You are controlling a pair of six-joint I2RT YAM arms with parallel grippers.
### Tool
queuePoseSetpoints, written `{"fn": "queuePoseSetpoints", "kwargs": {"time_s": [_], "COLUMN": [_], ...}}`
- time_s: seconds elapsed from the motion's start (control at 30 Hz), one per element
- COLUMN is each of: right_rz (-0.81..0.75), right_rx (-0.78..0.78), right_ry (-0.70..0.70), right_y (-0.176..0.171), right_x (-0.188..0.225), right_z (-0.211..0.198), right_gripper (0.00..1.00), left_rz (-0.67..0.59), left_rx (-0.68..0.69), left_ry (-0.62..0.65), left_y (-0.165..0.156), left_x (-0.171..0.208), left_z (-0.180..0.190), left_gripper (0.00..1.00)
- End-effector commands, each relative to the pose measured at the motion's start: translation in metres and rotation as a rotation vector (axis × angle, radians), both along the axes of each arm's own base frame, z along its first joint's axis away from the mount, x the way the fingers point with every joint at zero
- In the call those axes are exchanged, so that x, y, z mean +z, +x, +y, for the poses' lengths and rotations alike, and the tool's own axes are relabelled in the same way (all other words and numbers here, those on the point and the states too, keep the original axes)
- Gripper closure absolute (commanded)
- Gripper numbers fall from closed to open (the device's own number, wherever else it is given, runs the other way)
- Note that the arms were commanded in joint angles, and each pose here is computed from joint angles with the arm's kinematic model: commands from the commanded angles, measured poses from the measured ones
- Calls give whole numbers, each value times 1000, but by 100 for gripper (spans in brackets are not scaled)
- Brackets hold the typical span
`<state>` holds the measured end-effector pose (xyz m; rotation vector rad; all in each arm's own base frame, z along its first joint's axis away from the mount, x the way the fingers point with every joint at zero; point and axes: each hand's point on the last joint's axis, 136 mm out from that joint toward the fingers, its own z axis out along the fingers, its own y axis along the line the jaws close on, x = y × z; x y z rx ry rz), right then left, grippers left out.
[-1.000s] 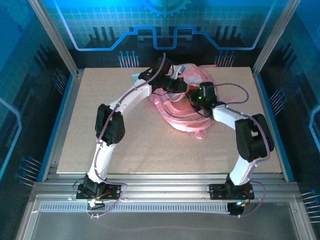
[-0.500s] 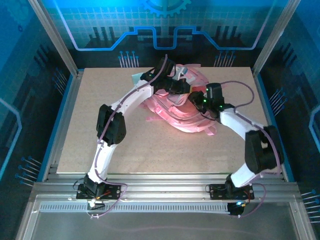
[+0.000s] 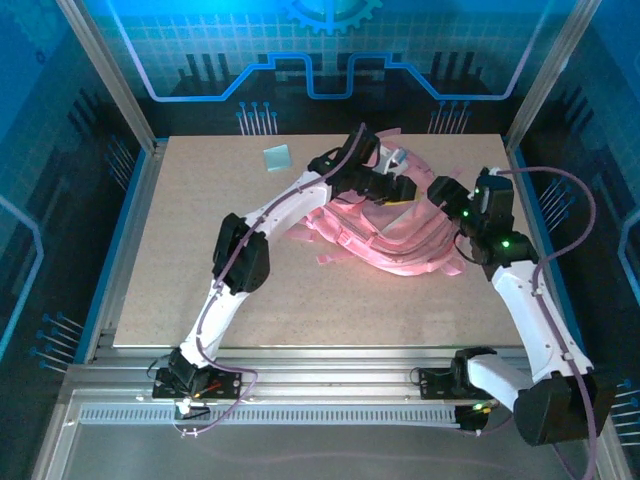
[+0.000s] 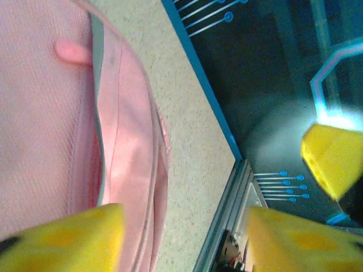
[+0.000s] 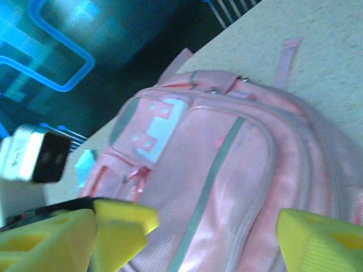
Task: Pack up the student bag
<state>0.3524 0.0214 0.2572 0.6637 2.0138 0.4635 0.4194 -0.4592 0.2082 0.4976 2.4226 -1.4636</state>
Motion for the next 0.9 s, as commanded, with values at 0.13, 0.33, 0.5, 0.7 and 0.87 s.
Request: {"fn": "queuePoseSetpoints", "kwargs": {"time_s": [0.13, 0.33, 0.5, 0.7, 0.87], "right_rz": [119, 200, 265, 353, 407], "right_rx": [50, 238, 312, 257, 227], "right_ry": [-47, -10, 38, 45, 50], "right_y": [23, 72, 100, 83, 50], "right_x": [-37, -76, -109, -136, -150], "right_z": [-20, -3, 7, 2, 1], "right_gripper": [8, 10, 38, 71, 71], "left_rz": [-121, -54, -66, -52, -94], "left_rx": [203, 423, 553, 576, 556], "left_ry": [97, 214, 273, 286, 243], "left_y": [-8, -6, -1, 39, 77], "left_x": [26, -25, -61, -92, -103], "left_z": [64, 135, 167, 162, 141], "left_gripper": [14, 1, 1, 1, 1]}}
